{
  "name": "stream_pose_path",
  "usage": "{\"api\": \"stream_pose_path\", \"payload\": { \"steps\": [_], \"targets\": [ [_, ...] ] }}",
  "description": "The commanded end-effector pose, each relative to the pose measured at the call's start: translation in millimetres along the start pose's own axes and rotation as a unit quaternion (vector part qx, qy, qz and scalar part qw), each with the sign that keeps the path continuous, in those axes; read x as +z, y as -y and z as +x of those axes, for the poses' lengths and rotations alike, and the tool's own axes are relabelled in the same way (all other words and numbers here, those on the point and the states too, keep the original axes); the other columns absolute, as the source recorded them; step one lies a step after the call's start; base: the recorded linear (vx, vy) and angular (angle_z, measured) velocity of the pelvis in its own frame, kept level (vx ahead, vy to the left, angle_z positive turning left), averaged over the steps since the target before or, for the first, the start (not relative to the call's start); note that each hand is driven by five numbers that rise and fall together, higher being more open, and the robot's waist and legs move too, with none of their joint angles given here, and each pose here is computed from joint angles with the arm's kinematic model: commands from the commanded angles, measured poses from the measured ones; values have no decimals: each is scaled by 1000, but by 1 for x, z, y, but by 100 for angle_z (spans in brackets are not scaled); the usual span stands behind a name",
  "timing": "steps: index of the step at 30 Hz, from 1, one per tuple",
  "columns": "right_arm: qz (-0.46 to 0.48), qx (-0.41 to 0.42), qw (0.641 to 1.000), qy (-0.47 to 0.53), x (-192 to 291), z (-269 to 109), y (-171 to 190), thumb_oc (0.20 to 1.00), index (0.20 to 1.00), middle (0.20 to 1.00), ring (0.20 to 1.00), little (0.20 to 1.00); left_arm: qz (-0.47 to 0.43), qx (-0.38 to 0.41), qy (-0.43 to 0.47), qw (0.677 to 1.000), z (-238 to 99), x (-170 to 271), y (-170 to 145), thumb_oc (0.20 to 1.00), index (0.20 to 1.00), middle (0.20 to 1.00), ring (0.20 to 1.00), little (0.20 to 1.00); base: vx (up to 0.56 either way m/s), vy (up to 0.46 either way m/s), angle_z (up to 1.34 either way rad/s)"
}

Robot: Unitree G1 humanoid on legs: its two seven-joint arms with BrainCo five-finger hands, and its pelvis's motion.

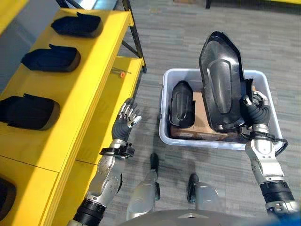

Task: Move parts from the plastic box to the shelf.

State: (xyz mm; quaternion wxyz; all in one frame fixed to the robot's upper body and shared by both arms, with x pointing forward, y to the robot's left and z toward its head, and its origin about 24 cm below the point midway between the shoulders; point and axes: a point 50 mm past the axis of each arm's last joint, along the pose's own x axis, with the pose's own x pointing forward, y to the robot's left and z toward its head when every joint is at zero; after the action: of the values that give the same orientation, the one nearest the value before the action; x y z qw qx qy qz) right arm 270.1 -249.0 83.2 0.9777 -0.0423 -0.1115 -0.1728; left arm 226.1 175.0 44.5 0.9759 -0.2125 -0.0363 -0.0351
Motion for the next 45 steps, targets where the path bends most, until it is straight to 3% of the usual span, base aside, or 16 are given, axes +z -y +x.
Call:
{"api": "stream_pose_path", "payload": {
  "steps": [1, 4, 19, 33, 45],
  "targets": [
    [39, 2, 996, 85, 36, 16, 5, 200, 200, 200, 200, 200, 10, -22, 46, 999, 7, 21, -2, 1000, 1000, 1000, 1000, 1000, -139, -296, 38],
    [33, 7, 996, 88, 38, 18, 12, 200, 200, 200, 200, 200, -6, -5, -3, 1000, -13, 0, -11, 1000, 1000, 1000, 1000, 1000, -237, -302, 70],
    [30, -31, 998, 41, 19, -7, 37, 200, 200, 200, 200, 200, -2, -21, 13, 1000, -2, 9, -3, 1000, 1000, 1000, 1000, 1000, -27, 58, 90],
    [107, 17, 994, -17, -3, -19, -1, 200, 200, 200, 200, 200, 77, -11, 51, 996, 3, 36, -19, 1000, 1000, 1000, 1000, 1000, 72, 255, 42],
    [150, 33, 988, -25, -7, -28, -5, 200, 200, 200, 200, 200, 84, -25, 56, 995, 17, 32, -6, 1000, 1000, 1000, 1000, 1000, 131, 89, 60]
  ]
}}
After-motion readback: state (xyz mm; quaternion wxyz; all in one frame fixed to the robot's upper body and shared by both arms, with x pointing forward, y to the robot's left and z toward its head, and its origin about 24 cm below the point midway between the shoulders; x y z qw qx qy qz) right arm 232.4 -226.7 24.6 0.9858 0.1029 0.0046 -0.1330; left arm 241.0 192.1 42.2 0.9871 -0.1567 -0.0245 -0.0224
